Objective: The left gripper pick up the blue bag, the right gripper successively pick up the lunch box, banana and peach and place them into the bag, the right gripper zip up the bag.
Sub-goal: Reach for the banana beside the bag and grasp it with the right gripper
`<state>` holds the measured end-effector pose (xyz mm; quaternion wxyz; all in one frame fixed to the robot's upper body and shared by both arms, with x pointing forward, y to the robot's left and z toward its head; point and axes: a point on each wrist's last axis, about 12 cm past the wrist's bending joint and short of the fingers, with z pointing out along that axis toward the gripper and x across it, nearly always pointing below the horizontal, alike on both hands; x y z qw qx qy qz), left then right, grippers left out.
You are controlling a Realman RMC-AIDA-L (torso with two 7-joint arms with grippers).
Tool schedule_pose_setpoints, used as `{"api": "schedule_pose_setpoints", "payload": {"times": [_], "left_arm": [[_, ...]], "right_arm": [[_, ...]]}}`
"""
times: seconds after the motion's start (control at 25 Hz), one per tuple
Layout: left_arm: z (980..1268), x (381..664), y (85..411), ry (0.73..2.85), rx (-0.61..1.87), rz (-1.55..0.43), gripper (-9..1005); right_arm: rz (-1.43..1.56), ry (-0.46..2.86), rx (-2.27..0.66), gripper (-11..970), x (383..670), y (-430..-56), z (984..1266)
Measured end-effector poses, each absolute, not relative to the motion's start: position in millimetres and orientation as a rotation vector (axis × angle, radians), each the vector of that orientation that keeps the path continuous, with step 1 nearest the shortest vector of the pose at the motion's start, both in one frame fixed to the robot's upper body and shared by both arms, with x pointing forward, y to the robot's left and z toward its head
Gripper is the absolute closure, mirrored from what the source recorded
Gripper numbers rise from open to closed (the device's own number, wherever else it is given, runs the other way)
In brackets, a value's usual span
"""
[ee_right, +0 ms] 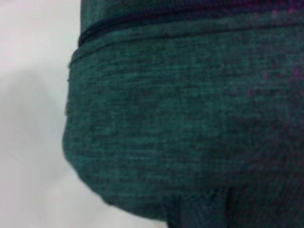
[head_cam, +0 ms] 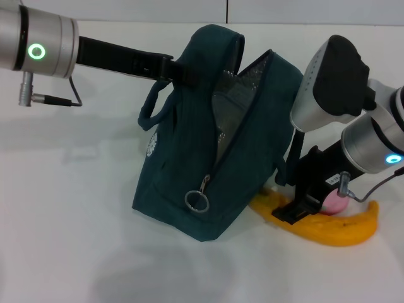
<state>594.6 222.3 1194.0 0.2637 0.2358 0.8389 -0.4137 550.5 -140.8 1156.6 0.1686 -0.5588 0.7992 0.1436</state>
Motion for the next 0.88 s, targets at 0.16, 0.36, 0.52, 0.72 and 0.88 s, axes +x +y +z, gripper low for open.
{"api": "schedule_pose_setpoints", "payload": {"times": [0.16, 0.36, 0.52, 0.72, 0.88], "left_arm": [[1194.4, 594.9, 221.9, 2.267, 0.640, -1.118, 963], [1194.5, 595.0, 221.9, 2.266, 0.640, -1.118, 963], [1194.7, 595.1, 221.8, 2.265, 0.641, -1.118, 963], [1194.9, 595.2, 221.4, 2.264, 0.643, -1.118, 963], [1195.1, 595.2, 221.2, 2.264, 0.642, -1.120, 963]], "right_arm": [[0.444, 2.289, -1.585, 259, 551.6, -139.1, 1152.6], [0.472, 2.325, -1.597, 261, 550.1, -139.5, 1148.1], [0.478, 2.336, -1.602, 264, 548.7, -139.8, 1147.5], [0.484, 2.360, -1.599, 285, 548.3, -142.0, 1143.4], [0.481, 2.385, -1.597, 318, 549.1, -144.0, 1139.3]]}}
